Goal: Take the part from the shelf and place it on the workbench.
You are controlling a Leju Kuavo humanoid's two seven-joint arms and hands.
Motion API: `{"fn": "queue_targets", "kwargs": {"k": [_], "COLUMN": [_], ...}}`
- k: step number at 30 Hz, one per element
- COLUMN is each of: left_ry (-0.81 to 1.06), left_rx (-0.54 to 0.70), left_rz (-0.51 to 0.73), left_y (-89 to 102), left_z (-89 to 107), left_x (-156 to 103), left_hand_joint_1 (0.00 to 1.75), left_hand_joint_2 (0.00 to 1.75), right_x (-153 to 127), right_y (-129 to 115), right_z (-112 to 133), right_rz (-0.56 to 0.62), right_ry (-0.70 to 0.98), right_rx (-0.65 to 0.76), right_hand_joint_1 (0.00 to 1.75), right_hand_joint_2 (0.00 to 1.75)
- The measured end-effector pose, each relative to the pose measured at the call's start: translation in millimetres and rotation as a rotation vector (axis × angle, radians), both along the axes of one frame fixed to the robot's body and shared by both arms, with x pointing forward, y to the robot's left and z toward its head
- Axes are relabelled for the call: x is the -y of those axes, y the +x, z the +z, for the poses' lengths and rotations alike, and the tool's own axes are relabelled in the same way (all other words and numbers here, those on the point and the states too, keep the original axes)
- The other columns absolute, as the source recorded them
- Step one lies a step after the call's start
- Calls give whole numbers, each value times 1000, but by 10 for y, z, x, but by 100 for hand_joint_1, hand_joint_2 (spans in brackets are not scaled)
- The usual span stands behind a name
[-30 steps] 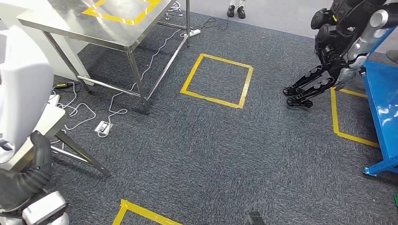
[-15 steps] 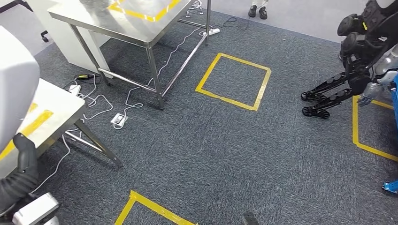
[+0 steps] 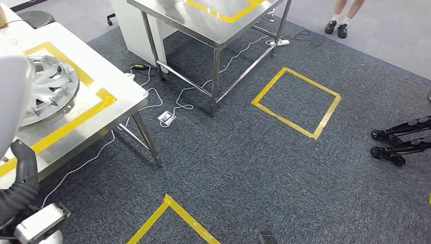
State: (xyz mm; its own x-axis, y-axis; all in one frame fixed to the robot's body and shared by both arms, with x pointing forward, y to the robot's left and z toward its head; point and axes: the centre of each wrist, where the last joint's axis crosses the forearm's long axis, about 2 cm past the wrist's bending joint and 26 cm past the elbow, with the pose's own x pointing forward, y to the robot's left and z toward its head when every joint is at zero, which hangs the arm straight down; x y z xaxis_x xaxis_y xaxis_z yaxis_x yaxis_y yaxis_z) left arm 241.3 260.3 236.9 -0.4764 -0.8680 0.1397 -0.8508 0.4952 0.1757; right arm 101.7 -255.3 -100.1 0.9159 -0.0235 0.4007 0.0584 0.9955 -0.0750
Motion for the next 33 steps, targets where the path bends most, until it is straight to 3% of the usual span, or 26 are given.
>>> {"fn": "queue_targets", "kwargs": {"k": [33], "left_ry": [4], "left_rx": [-6], "left_rz": [76], "left_y": [-172], "left_z": [-28], "left_x": [-189], "left_hand_joint_1": [175], "left_hand_joint_2": [175], "right_x": [19], "right_y": [26], "right_z": [5], "right_rz": [51], "right_ry": [-11], "right_rx": [-19], "right_hand_joint_1": [0], "right_hand_joint_2": [0]}}
